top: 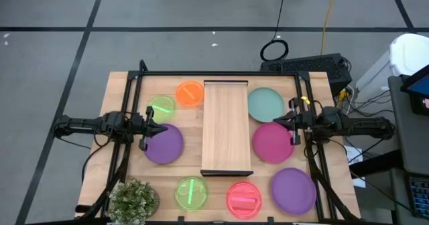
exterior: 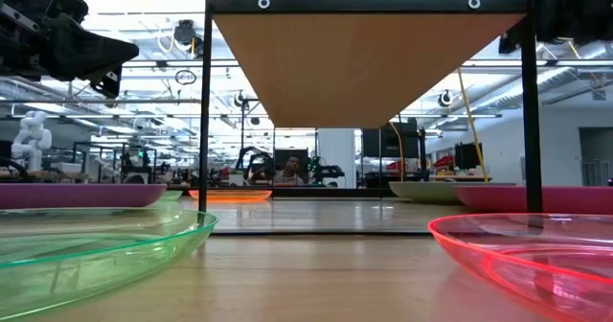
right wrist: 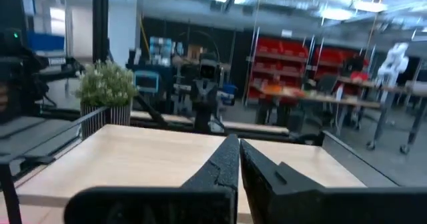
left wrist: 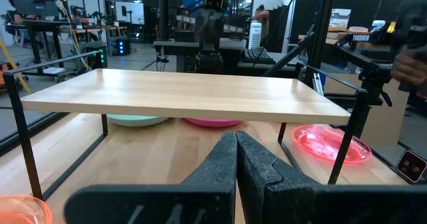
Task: Place and stack plates onto a shelf
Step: Put the pink plate on the shelf
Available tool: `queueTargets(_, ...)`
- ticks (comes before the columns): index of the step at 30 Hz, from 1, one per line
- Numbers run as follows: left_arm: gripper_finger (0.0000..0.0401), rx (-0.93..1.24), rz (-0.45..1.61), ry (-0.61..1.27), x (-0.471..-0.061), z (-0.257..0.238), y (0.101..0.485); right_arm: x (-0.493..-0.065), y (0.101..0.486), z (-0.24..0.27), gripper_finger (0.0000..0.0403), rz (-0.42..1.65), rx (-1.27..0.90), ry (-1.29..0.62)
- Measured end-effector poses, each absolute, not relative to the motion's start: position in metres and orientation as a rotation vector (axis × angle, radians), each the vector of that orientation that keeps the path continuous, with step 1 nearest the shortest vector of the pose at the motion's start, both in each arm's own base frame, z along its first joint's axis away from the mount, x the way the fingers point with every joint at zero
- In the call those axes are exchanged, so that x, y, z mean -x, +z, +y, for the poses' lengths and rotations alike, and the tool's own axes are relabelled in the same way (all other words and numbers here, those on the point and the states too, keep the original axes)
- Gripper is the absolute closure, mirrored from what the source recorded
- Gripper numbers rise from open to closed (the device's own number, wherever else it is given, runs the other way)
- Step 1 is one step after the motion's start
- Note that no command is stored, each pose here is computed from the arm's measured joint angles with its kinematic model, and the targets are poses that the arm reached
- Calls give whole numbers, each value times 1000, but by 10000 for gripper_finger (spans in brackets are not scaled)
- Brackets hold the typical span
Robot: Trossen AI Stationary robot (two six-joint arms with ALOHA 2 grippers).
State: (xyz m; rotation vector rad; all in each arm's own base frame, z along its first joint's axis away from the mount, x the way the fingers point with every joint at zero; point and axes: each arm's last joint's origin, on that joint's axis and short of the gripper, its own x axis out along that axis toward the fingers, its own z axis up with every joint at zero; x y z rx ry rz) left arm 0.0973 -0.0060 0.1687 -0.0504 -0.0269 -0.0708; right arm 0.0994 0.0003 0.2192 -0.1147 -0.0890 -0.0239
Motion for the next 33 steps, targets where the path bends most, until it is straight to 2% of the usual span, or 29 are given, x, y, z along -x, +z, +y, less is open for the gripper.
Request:
queueTargets(17, 400, 62, -28, -71, -97, -6, 169, -112, 377, 0, 403, 44, 37, -22)
queueTargets(25, 400, 51, -28, -71, -97, -6, 169, -120, 409, -1, 403, 169, 4, -71)
queueTargets(33, 400, 51, -43, 8, -97, -4, 170, -128, 400, -2, 403, 283, -108, -141)
